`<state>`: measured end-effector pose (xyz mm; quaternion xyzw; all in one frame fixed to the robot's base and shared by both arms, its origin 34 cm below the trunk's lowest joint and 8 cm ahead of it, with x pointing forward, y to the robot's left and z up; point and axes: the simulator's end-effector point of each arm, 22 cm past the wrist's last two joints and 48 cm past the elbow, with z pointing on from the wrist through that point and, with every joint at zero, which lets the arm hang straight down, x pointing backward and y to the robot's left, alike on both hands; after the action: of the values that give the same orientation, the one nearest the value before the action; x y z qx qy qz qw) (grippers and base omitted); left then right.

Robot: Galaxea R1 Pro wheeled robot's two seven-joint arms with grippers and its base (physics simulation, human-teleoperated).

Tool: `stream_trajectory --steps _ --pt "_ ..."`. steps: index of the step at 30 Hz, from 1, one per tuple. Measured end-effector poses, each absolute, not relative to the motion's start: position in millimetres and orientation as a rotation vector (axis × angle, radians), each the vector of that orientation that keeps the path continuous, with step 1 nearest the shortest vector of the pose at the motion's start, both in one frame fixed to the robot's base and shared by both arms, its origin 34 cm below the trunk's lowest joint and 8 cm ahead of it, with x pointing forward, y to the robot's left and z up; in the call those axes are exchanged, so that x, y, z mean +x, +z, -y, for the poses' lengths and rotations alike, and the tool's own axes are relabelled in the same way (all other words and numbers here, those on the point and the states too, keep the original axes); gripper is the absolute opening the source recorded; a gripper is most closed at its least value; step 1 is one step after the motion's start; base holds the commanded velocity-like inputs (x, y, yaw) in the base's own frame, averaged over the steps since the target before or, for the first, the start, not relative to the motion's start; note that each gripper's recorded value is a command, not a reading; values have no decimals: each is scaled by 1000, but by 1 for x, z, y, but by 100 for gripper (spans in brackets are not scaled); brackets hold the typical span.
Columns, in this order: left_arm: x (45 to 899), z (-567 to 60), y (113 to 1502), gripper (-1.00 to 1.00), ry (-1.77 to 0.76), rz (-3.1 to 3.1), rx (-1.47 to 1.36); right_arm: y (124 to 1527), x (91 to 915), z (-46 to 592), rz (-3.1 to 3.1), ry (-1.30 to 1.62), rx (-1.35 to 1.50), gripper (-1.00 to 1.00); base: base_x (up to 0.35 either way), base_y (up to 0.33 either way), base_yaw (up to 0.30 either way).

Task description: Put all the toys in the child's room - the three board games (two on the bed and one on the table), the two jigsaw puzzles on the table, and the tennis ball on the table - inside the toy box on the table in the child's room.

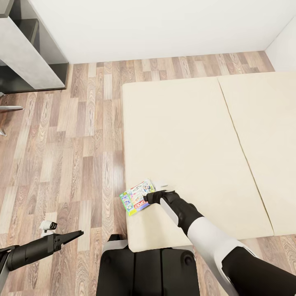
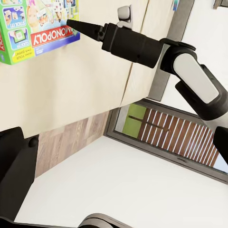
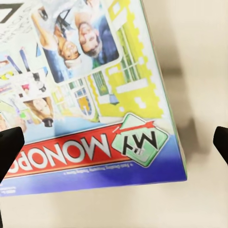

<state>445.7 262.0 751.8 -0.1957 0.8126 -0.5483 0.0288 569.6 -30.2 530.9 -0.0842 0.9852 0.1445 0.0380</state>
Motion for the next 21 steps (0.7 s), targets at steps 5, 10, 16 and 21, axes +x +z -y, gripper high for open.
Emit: stream_trajectory --steps 5,10,16,21 --pt "446 -262 752 100 -1692 -2507 -603 531 569 29 -3022 449 -259 100 0 0 0" --pt "446 -262 752 100 -1692 -2507 -603 531 569 28 -3022 458 -255 100 0 0 0" --pt "446 -262 752 100 -1692 -2507 -604 533 568 24 -3019 491 -251 100 0 0 0" --pt "446 -262 752 100 -1692 -2507 -604 534 568 22 -3017 506 -250 100 0 0 0"
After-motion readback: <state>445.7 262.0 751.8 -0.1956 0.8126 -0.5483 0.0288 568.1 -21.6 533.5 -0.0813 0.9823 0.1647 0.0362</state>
